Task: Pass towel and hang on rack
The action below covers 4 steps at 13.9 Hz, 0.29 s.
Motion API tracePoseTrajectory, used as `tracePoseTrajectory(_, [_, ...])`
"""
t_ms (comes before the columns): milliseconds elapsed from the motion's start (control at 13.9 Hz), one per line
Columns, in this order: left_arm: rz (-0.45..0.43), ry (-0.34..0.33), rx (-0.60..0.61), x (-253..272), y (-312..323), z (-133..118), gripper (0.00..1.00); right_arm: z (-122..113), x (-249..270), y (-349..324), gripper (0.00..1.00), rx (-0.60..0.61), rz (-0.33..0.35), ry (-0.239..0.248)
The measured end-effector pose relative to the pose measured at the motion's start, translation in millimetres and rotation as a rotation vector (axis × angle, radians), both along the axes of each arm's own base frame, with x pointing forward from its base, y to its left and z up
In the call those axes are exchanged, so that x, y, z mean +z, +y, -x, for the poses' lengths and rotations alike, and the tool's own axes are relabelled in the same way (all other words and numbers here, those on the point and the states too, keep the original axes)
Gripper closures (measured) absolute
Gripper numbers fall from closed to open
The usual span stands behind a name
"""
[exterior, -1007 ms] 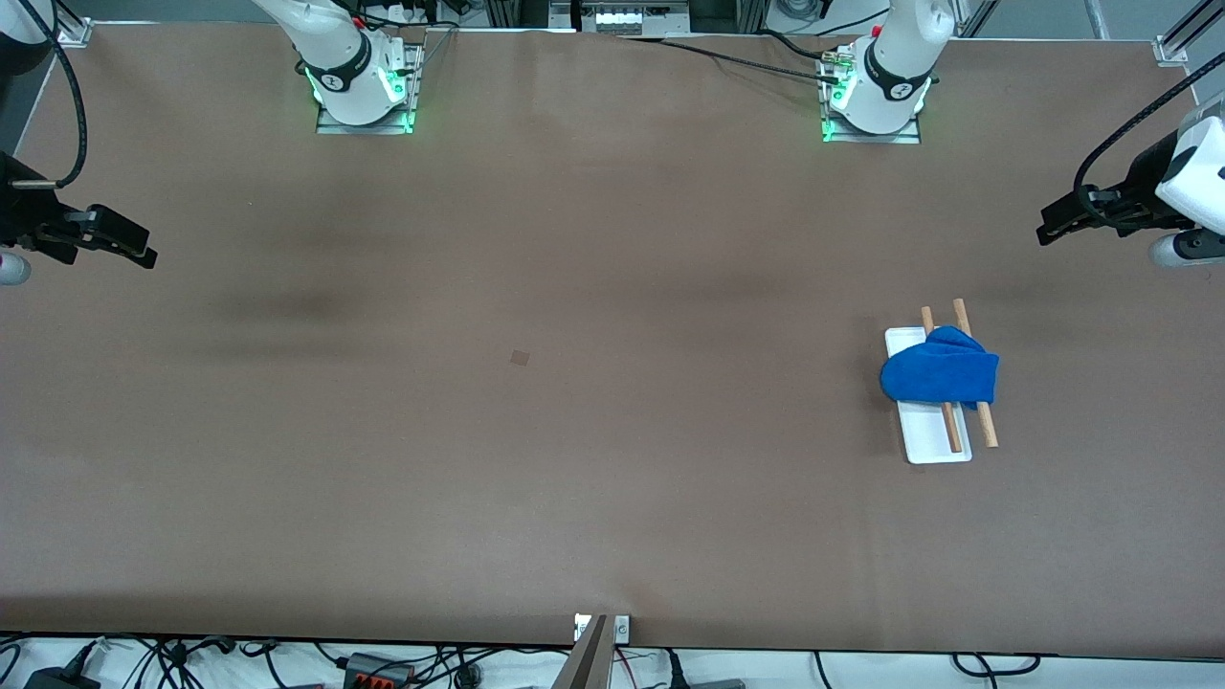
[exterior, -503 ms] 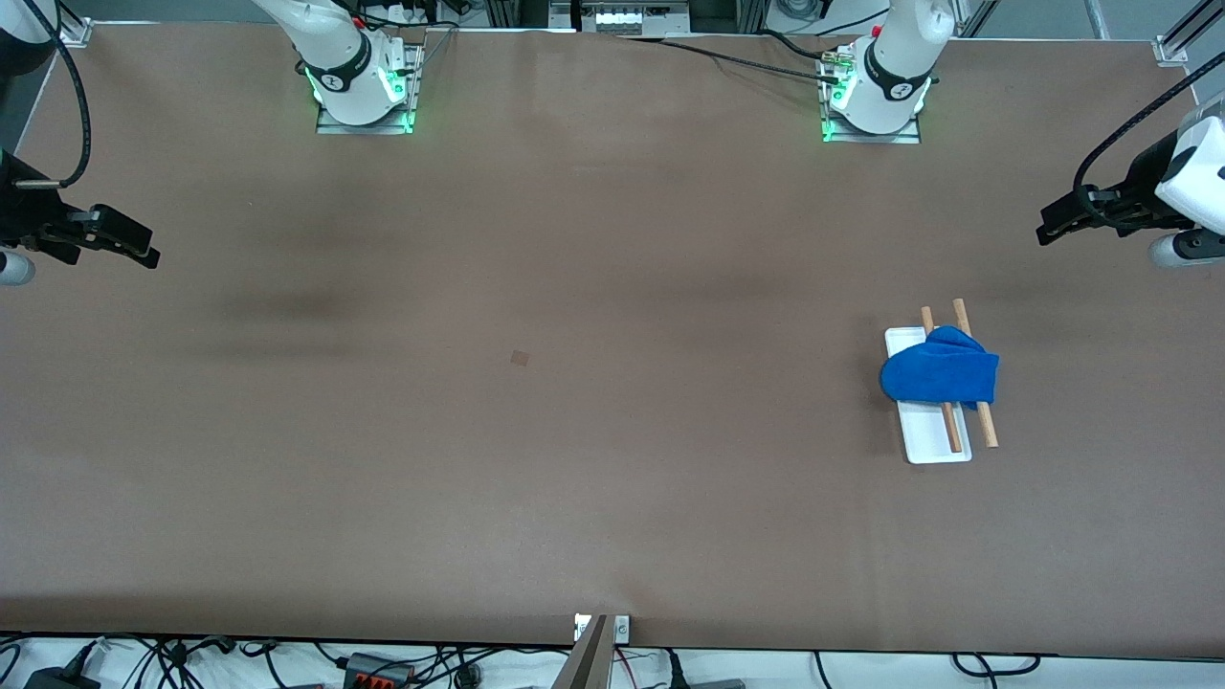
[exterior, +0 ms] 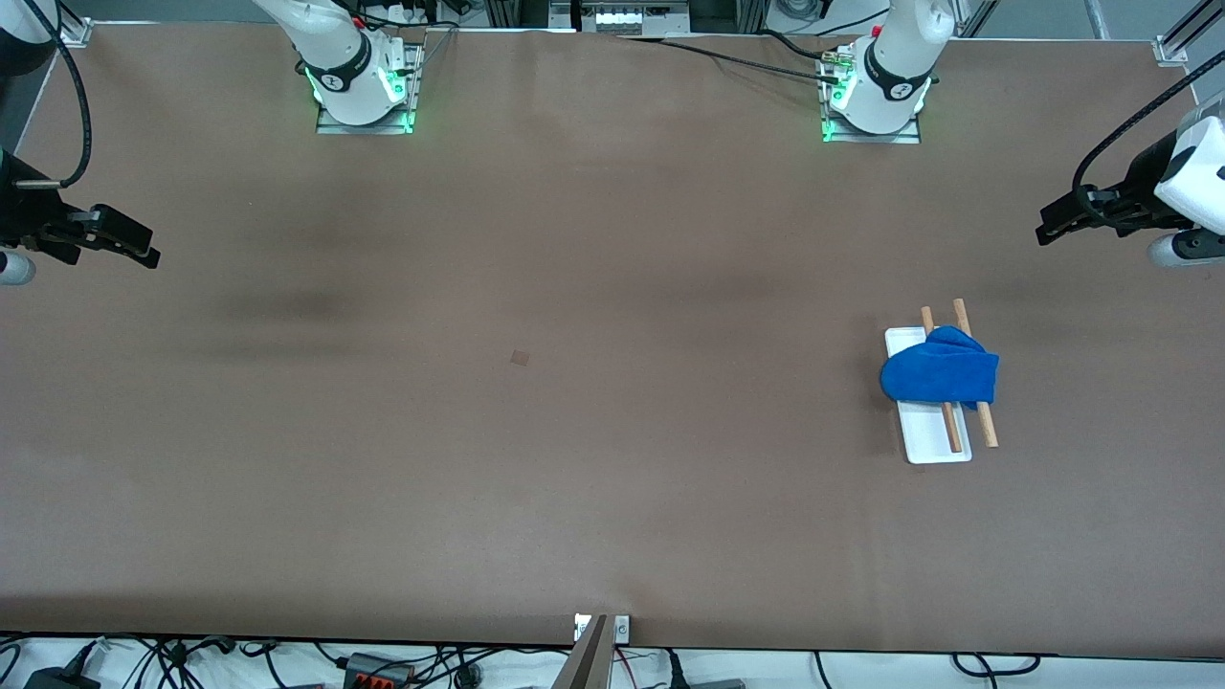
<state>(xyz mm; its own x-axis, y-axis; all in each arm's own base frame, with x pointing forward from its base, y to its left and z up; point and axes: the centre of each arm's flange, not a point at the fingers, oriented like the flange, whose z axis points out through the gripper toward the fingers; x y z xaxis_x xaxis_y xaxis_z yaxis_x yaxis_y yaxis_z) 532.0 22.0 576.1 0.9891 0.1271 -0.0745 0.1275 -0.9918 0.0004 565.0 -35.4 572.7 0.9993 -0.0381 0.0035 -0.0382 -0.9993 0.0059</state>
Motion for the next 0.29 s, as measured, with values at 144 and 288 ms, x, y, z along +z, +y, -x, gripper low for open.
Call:
tracePoseTrajectory(144, [0.000, 0.001, 0.000, -0.4, -0.1, -0.2, 0.00, 0.0, 0.0, 0.0, 0.00, 0.000, 0.000, 0.000])
tracePoseTrajectory(288, [0.000, 0.002, -0.001, -1.1, -0.6, -0.5, 0.00, 0.1, -0.1, 0.0, 0.00, 0.000, 0.000, 0.001])
